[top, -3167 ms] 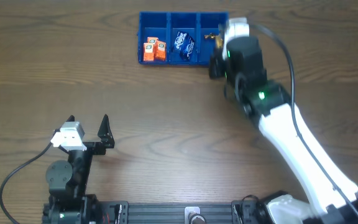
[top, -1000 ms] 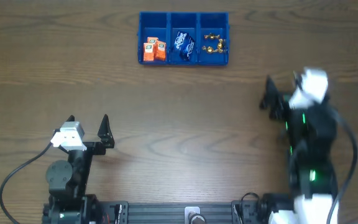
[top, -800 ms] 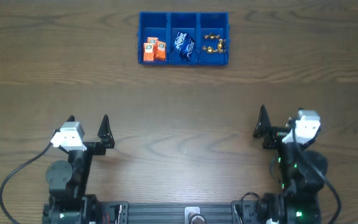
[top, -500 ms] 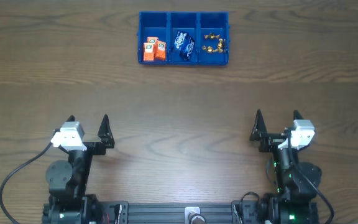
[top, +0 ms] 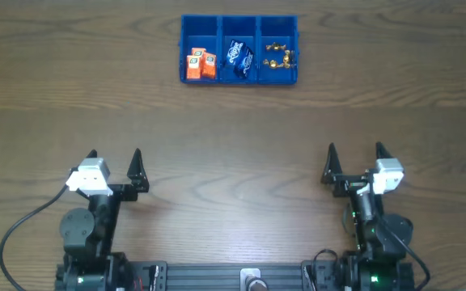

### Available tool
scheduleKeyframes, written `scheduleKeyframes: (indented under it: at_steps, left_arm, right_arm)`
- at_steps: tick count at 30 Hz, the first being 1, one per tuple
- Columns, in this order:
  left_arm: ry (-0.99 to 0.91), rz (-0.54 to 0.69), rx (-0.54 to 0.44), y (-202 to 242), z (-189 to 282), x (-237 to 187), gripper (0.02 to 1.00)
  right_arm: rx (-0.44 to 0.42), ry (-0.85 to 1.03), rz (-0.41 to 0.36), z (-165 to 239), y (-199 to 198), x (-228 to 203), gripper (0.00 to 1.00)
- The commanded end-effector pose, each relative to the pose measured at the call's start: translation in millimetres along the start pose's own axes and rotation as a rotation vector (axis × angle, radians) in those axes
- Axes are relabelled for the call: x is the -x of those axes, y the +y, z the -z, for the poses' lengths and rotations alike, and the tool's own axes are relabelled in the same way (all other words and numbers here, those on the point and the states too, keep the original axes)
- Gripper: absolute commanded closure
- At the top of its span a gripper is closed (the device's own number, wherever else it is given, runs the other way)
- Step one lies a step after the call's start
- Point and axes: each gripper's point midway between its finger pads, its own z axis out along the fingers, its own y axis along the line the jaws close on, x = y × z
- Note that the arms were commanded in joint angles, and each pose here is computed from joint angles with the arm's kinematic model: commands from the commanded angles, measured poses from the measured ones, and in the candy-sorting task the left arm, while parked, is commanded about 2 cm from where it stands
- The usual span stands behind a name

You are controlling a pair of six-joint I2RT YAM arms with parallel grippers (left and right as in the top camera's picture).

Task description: Sort Candies Into Trays

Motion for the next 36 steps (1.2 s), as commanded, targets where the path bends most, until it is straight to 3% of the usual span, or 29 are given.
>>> scheduleKeyframes:
  at_steps: [1, 14, 22, 36]
  left_arm:
    - [0.050, -0.004, 0.001, 2.3, -1.0, -16.6, 0.020]
    - [0.049, -0.005, 0.001, 2.3, -1.0, -16.5, 0.020]
    - [0.050, -0.004, 0.001, 2.3, -1.0, -16.6, 0.020]
    - [0.050, -0.004, 0.001, 2.3, -1.0, -16.6, 0.020]
  right_arm:
    - [-0.020, 0.031, -0.011, 0.5, -4.2, -8.7, 0.003]
    - [-0.023, 0.043, -0.012, 0.7, -4.9, -11.3, 0.003]
    - [-0.017, 0.045, 0.162, 0.7, -4.5, -11.4, 0.003]
    - [-0.018, 0.044, 0.167, 0.7, -4.6, -11.2, 0.003]
